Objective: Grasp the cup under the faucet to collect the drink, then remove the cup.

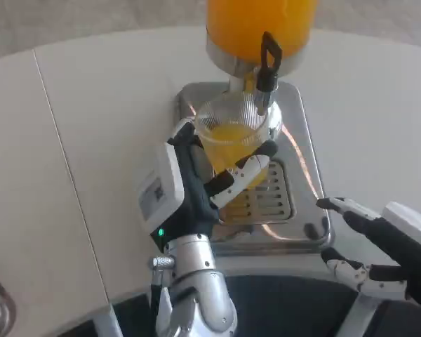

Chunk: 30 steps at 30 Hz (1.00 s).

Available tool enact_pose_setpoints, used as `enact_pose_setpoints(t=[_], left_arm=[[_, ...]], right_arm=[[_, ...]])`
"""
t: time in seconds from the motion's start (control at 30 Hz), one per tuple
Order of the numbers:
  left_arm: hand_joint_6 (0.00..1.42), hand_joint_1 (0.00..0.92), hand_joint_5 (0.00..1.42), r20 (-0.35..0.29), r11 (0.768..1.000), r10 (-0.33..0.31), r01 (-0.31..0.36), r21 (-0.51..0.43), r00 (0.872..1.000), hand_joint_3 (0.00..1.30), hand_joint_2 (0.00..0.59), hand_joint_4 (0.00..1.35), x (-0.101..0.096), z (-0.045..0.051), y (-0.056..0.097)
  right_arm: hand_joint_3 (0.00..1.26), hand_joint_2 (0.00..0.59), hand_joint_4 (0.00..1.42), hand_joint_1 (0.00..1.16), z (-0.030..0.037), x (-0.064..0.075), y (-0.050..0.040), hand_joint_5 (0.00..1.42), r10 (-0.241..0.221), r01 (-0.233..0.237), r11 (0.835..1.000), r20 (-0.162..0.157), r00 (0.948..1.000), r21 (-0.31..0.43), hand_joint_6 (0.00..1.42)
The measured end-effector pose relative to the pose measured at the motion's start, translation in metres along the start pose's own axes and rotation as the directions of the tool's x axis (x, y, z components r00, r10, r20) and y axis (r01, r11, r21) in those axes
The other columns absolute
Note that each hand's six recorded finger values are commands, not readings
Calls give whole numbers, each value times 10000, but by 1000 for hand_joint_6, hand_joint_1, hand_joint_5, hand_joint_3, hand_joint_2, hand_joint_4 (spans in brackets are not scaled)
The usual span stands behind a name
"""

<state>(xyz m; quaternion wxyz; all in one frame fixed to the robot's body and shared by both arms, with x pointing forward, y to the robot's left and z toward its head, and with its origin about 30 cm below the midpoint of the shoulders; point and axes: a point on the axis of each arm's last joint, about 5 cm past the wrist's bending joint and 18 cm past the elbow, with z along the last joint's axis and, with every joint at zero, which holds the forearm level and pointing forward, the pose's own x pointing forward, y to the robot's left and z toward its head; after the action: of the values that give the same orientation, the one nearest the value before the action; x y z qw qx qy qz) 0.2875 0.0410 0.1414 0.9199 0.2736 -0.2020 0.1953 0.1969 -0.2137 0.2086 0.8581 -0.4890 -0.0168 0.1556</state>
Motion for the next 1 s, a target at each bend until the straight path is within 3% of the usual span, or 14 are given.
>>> enact_pose_setpoints(t=[0.2,0.47,0.77,1.0], left_arm=[[1424,523,1323,131,9989,-29,23,458,9999,967,45,1102,25,-111,92],[1424,519,1323,201,9988,-167,158,464,9997,967,47,1102,20,-122,115],[1424,518,1323,-20,9966,-324,325,758,9995,967,57,1102,-34,-229,153],[1424,516,1324,283,9963,-167,143,851,9995,967,59,1102,9,-261,276]], right_arm=[[64,530,0,505,2,8,2,0,-1,1,10000,-38,10000,24,0],[64,530,0,497,-11,47,-9,0,-25,26,10000,-112,9999,52,0],[59,531,0,491,-8,67,-15,0,-48,49,10000,-99,9999,52,0],[20,531,0,460,19,91,-29,0,-203,201,9995,-51,9998,-228,0]])
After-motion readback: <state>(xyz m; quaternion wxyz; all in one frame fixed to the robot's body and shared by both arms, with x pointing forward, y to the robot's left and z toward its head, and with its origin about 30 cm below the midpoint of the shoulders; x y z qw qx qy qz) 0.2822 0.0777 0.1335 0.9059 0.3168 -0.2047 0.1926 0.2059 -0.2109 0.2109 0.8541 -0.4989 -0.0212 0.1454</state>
